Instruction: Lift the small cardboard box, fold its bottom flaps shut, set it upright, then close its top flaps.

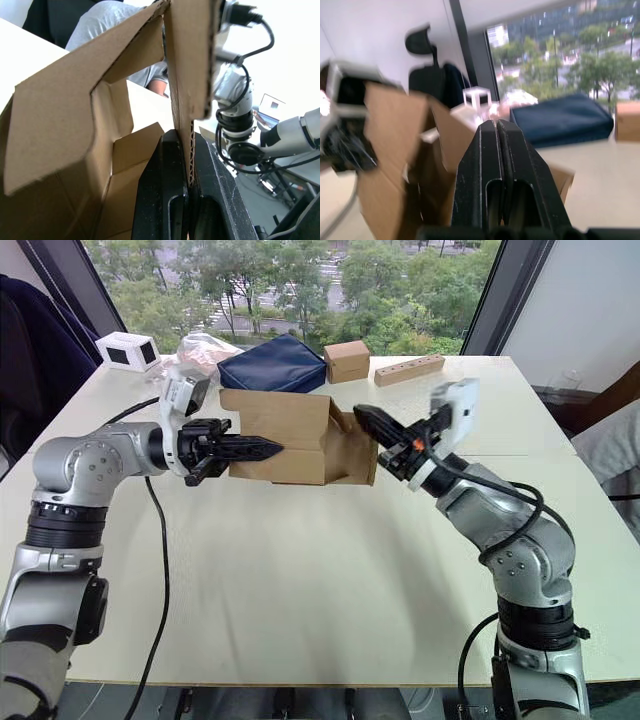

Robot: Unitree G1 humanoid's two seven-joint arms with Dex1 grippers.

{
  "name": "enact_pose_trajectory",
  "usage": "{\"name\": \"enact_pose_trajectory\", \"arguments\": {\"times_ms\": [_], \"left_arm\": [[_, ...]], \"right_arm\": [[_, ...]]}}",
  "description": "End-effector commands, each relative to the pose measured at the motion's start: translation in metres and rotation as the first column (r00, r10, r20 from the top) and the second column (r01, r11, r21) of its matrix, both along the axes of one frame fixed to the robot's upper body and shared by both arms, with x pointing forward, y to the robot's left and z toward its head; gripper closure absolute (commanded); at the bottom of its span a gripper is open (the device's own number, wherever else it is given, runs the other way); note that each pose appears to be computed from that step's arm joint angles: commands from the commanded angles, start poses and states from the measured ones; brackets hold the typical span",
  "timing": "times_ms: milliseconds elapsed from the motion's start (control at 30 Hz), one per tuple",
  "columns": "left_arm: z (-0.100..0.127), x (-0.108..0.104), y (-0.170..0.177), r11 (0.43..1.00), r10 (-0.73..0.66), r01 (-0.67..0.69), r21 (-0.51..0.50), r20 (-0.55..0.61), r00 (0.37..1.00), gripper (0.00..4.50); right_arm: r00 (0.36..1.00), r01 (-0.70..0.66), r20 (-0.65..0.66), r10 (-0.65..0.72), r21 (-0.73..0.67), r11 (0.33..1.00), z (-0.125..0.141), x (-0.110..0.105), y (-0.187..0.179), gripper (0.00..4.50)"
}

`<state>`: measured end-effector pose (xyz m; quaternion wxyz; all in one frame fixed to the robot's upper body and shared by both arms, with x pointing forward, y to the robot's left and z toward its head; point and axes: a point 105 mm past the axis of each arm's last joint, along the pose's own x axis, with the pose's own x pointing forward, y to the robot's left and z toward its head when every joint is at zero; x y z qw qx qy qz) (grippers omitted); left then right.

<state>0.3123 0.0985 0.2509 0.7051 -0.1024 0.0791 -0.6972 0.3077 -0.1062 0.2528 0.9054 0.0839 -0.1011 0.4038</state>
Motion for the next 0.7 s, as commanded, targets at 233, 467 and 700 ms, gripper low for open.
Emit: {"name": "enact_pose_trajectory", "arguments": {"times_ms": [233, 467, 700], "left_arm": [[0.017, -0.008, -0.004, 0.999, -0.033, 0.035, -0.038, 0.047, 0.998, 4.5], [0.015, -0.015, -0.005, 0.997, -0.057, 0.058, -0.046, 0.02, 0.998, 4.5], [0.012, -0.012, -0.002, 0.999, -0.032, 0.033, -0.039, 0.021, 0.999, 4.5]], "right_arm": [[0.99, -0.133, 0.056, 0.132, 0.019, 0.991, 0.007, -0.015, 0.025, 4.48], [0.987, -0.155, 0.055, 0.152, 0.044, 0.987, 0.008, -0.016, 0.033, 4.48], [0.987, -0.149, 0.06, 0.146, 0.041, 0.988, 0.009, -0.018, 0.032, 4.48]]}}
